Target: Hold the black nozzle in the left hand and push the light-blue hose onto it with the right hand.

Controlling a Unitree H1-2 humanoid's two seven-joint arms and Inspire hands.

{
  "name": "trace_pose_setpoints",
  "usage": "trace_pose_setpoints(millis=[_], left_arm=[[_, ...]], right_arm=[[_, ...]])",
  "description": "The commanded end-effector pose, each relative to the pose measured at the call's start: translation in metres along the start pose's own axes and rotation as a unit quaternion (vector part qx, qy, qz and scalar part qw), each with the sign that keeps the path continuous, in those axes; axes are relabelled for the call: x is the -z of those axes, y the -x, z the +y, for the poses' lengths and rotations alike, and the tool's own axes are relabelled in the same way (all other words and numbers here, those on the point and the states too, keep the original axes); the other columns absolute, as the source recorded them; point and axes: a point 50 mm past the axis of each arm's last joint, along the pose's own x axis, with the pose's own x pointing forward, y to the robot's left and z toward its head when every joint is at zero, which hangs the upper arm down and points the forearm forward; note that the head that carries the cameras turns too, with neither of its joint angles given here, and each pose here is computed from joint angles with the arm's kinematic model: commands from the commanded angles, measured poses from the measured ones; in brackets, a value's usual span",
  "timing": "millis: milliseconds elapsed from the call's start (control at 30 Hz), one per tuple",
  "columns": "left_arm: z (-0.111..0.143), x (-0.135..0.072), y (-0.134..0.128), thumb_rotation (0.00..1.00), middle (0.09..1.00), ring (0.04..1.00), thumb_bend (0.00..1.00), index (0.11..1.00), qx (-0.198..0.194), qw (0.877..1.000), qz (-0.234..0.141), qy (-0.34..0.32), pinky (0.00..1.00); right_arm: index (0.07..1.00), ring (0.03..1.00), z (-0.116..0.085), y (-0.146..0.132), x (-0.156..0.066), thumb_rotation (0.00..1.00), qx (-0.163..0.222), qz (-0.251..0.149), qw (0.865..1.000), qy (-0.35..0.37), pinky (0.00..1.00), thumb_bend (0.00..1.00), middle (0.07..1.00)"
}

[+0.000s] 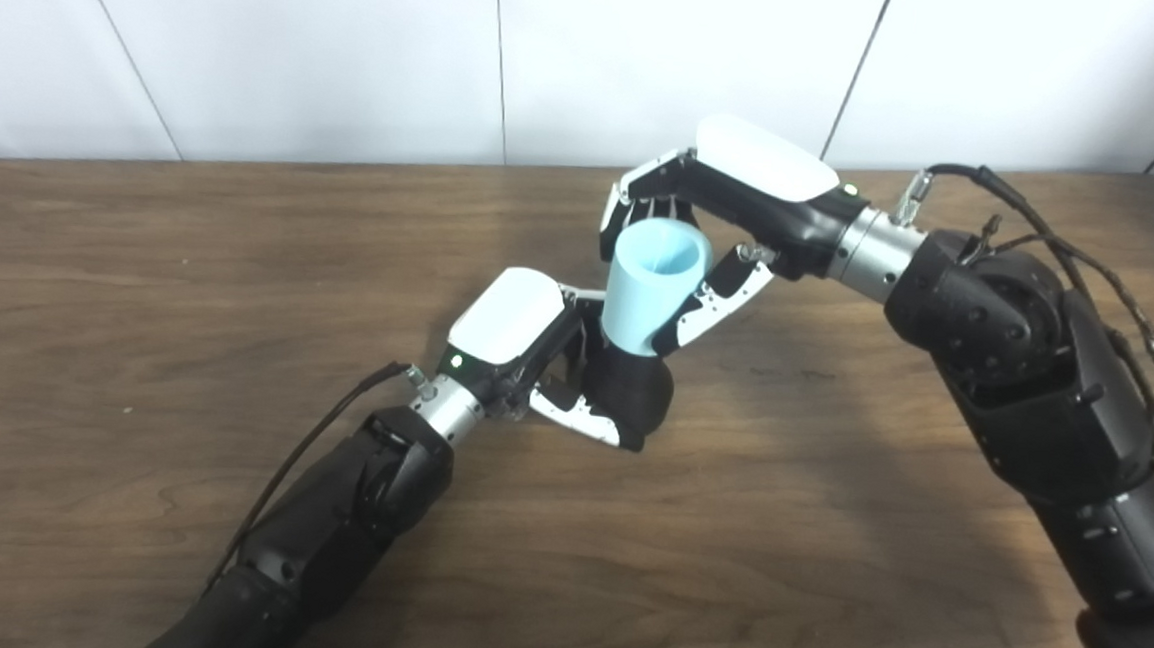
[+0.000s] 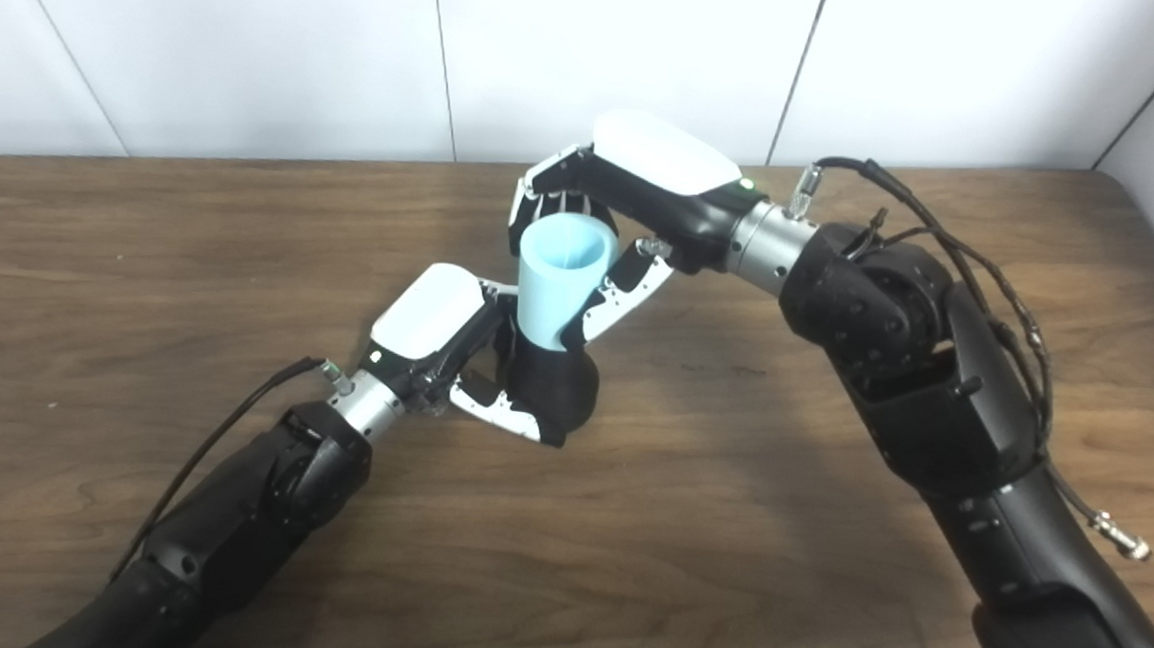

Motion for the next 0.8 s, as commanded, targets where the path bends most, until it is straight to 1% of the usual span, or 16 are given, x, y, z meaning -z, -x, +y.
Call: trace_pose_setpoints(millis=[0, 233, 367, 467, 567, 600, 667, 733, 767], left_arm=[[-0.048, 0.012, 0.045, 0.00, 0.395, 0.359, 0.52, 0.497, 0.120, 0.992, 0.046, 0.002, 0.27], [-0.048, 0.011, 0.045, 0.00, 0.397, 0.361, 0.52, 0.498, 0.117, 0.992, 0.047, 0.009, 0.28], [-0.048, 0.010, 0.044, 0.00, 0.409, 0.387, 0.52, 0.502, 0.117, 0.992, 0.048, 0.009, 0.30], [-0.049, 0.009, 0.043, 0.00, 0.407, 0.385, 0.52, 0.502, 0.117, 0.992, 0.049, 0.010, 0.30], [-0.049, 0.009, 0.043, 0.00, 0.399, 0.364, 0.52, 0.498, 0.116, 0.992, 0.048, 0.005, 0.28], [-0.049, 0.010, 0.043, 0.00, 0.435, 0.355, 0.52, 0.491, 0.116, 0.992, 0.048, 0.003, 0.27], [-0.049, 0.010, 0.043, 0.00, 0.465, 0.343, 0.53, 0.484, 0.116, 0.992, 0.049, 0.002, 0.26], [-0.049, 0.010, 0.043, 0.00, 0.410, 0.346, 0.52, 0.494, 0.117, 0.992, 0.050, 0.003, 0.25], [-0.049, 0.010, 0.043, 0.00, 0.406, 0.352, 0.52, 0.496, 0.117, 0.992, 0.050, 0.004, 0.26]], right_arm=[[0.520, 0.387, -0.011, 0.004, -0.001, 0.00, 0.014, -0.009, 1.000, 0.026, 0.24, 0.52, 0.457], [0.518, 0.415, 0.010, 0.007, 0.009, 0.00, 0.012, 0.005, 1.000, 0.015, 0.29, 0.52, 0.454], [0.517, 0.416, 0.027, 0.007, 0.017, 0.00, 0.025, 0.018, 1.000, 0.002, 0.30, 0.52, 0.459], [0.511, 0.423, 0.039, 0.007, 0.022, 0.00, 0.035, 0.020, 0.999, -0.014, 0.30, 0.52, 0.460], [0.509, 0.417, 0.048, 0.008, 0.024, 0.00, 0.028, 0.027, 0.999, -0.021, 0.28, 0.52, 0.463], [0.509, 0.414, 0.050, 0.008, 0.024, 0.00, 0.024, 0.029, 0.999, -0.019, 0.28, 0.52, 0.464], [0.509, 0.414, 0.054, 0.009, 0.025, 0.00, 0.015, 0.027, 0.999, -0.013, 0.28, 0.52, 0.464], [0.512, 0.409, 0.056, 0.009, 0.025, 0.00, 0.009, 0.021, 1.000, -0.005, 0.27, 0.52, 0.463], [0.512, 0.408, 0.056, 0.009, 0.025, 0.00, 0.005, 0.019, 1.000, -0.001, 0.27, 0.52, 0.464]])
